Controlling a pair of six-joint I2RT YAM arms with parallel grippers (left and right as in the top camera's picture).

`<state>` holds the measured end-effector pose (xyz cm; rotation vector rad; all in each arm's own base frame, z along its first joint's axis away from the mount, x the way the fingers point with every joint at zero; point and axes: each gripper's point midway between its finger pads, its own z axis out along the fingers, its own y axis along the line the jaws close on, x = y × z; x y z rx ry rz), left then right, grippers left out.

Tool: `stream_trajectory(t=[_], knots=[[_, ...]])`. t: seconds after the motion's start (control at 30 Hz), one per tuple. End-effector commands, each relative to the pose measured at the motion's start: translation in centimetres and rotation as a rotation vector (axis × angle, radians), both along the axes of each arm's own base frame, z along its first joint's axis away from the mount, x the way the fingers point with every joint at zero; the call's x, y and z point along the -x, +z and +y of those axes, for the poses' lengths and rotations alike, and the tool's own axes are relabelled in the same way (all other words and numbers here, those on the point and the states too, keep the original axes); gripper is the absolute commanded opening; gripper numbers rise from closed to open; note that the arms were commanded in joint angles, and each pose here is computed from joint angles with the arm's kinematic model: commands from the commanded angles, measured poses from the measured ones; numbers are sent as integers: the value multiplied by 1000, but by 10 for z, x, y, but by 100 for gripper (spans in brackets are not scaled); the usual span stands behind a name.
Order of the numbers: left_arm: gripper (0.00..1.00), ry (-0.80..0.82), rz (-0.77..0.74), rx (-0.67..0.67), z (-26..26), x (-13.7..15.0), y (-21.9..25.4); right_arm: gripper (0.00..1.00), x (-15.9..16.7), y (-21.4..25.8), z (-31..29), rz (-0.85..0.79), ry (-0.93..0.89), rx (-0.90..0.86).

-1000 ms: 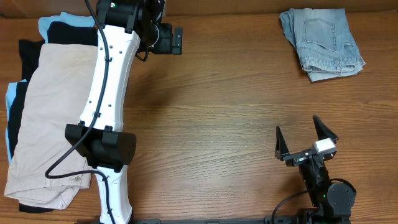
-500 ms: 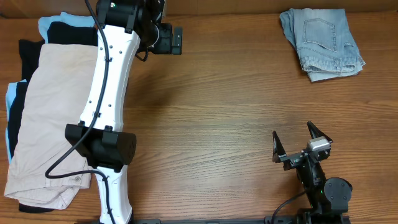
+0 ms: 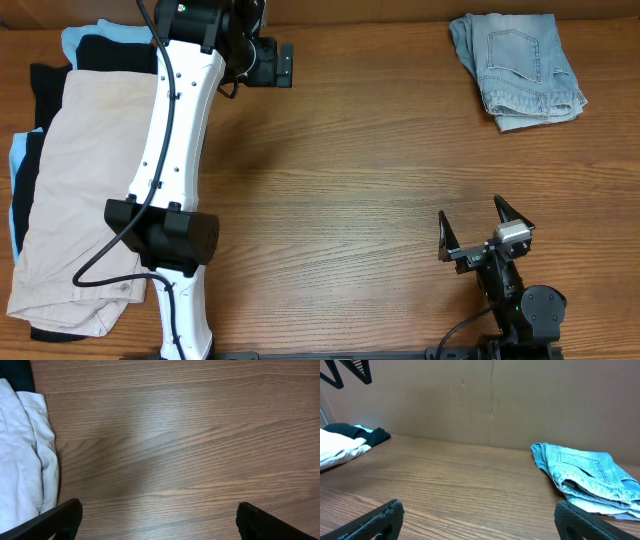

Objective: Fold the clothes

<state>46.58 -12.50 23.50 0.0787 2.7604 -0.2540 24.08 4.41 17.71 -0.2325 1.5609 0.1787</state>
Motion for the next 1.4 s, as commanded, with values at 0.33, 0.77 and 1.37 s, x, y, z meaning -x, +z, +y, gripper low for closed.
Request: stream_trajectory(t=[0.33,0.77,1.37], knots=[[100,117,-630,81,35,43,173,100,0,-2,0,-1,-5,0],[100,398,-801,129,133,157,61,100,0,-2,0,-1,-5,0],[100,402,-1225,174,137,212,-40,100,0,-2,0,-1,-5,0]])
